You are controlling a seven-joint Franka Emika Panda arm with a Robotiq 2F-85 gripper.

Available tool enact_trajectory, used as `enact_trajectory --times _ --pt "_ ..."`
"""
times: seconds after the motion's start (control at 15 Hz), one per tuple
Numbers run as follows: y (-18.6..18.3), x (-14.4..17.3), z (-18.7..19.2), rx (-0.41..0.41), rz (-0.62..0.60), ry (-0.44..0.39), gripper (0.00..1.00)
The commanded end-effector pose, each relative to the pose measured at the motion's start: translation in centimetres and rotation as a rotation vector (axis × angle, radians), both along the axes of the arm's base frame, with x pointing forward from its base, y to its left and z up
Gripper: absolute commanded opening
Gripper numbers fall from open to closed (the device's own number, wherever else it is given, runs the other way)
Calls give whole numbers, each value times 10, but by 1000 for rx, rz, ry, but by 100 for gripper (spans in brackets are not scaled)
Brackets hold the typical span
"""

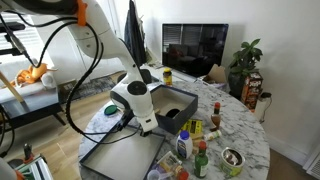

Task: Put the lid on the blue box

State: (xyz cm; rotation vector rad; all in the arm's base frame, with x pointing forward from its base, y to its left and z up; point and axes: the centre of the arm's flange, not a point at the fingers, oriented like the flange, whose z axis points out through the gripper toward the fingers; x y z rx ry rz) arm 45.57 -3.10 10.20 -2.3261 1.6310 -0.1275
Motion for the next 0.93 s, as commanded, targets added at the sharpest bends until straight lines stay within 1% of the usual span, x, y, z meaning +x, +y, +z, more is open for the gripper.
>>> enact_trajectory --times 0.0,0.13,0.27,0.6,0.8,0.87 --pt "0 -43 21 30 70 0 1" --pt "0 -70 41 47 151 -24 1" --pt "-2 -95 65 80 215 -89 1" --pt "1 -135 123 157 312 -326 1" --pt "6 -158 151 158 354 -484 1" --pt "8 -158 159 154 364 -537 1"
